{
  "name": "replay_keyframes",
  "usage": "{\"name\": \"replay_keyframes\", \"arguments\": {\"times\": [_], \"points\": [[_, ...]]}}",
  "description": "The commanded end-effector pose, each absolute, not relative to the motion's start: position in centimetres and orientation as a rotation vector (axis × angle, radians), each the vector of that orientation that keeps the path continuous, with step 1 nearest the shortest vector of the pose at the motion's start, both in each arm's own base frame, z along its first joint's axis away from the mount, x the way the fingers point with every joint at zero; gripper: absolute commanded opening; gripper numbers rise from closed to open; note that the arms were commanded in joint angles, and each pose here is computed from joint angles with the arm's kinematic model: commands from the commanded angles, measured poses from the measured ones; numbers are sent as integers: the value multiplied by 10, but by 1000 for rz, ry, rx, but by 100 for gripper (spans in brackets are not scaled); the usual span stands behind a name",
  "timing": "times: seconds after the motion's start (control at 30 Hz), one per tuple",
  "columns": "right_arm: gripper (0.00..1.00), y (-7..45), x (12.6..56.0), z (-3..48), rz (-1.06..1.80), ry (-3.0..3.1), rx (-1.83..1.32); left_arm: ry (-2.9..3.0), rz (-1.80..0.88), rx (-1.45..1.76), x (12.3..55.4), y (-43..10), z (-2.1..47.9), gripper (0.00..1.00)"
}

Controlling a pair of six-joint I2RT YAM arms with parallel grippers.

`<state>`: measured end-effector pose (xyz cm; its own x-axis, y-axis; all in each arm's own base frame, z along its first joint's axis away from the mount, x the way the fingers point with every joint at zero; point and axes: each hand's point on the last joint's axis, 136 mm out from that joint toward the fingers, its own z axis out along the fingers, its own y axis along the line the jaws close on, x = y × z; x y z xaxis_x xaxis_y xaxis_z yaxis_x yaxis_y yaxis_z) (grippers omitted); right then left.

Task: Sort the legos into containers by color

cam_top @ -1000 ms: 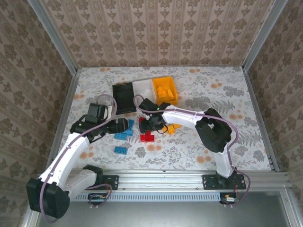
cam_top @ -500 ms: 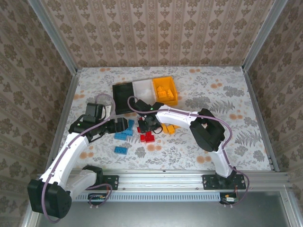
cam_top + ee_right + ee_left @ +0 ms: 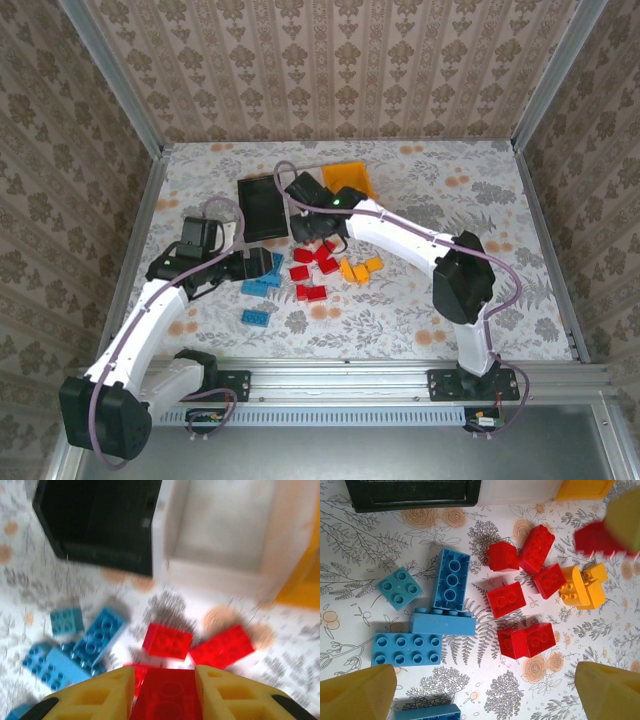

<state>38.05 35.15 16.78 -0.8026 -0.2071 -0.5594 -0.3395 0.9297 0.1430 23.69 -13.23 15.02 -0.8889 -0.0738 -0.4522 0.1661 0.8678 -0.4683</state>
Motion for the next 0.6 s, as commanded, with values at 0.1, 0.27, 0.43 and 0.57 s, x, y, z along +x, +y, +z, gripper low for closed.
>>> {"name": "replay_keyframes", "arguments": {"times": [0.1,0.27,0.43,0.57], "points": [[34,342,463,186,207,2304,-350,2631,-715,40,229,-139,134,94],[34,352,506,167,187,2245,-328,2668,-705,7,224,-138,127,94],[34,358,524,135,203,2305,-297,2703,-680,1,221,-138,121,94],[34,362,524,118,218,2333,-291,2703,-671,6,222,-139,124,94]]}}
